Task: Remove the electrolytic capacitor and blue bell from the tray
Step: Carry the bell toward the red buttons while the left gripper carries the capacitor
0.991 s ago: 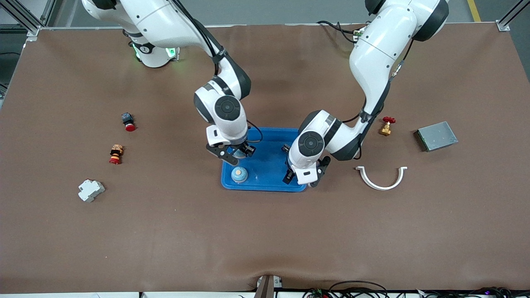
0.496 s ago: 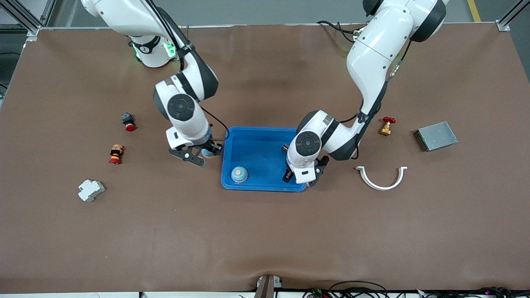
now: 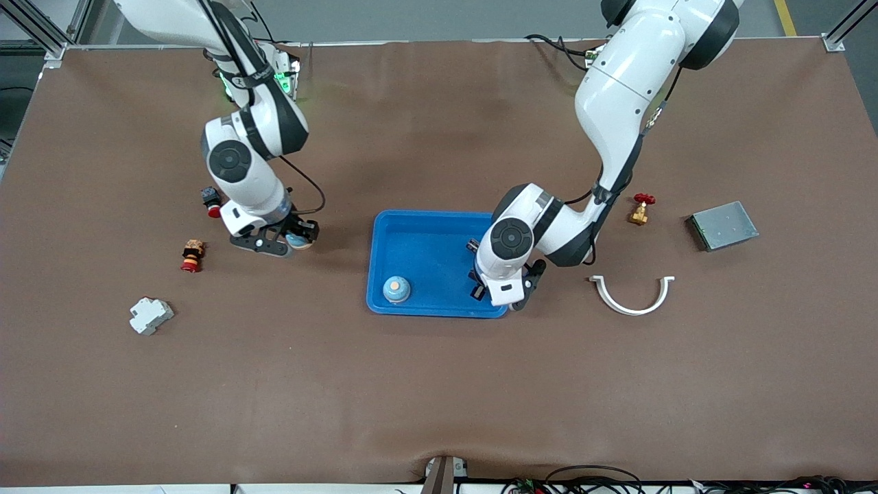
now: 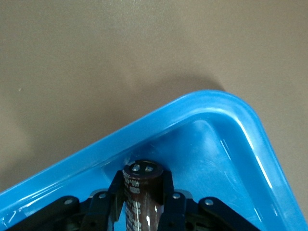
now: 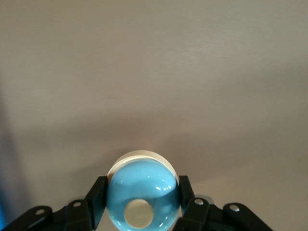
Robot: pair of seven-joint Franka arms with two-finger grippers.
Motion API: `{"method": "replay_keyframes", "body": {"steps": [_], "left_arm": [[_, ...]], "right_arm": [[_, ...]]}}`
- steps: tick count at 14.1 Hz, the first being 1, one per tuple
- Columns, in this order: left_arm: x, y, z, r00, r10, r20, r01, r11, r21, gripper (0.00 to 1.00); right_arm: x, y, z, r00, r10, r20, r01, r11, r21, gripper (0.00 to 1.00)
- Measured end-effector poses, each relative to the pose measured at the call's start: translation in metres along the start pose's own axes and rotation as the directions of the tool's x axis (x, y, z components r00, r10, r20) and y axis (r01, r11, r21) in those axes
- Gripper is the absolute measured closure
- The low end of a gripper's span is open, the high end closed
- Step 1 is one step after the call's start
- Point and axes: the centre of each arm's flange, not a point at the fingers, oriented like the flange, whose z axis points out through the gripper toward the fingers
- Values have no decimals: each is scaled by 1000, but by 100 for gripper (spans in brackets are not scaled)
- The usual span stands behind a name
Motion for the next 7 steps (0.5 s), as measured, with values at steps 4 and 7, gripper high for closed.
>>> {"method": "replay_keyframes", "body": {"steps": [4, 7], "left_arm": [[3, 4, -7, 1000, -4, -2, 3, 1000, -15, 65], [10, 11, -32, 1000, -9, -8, 9, 999, -48, 65]], "right_arm": [[-1, 68, 27, 999, -46, -12, 46, 999, 7, 36], [0, 94, 35, 996, -84, -16, 84, 996, 8, 36]]}}
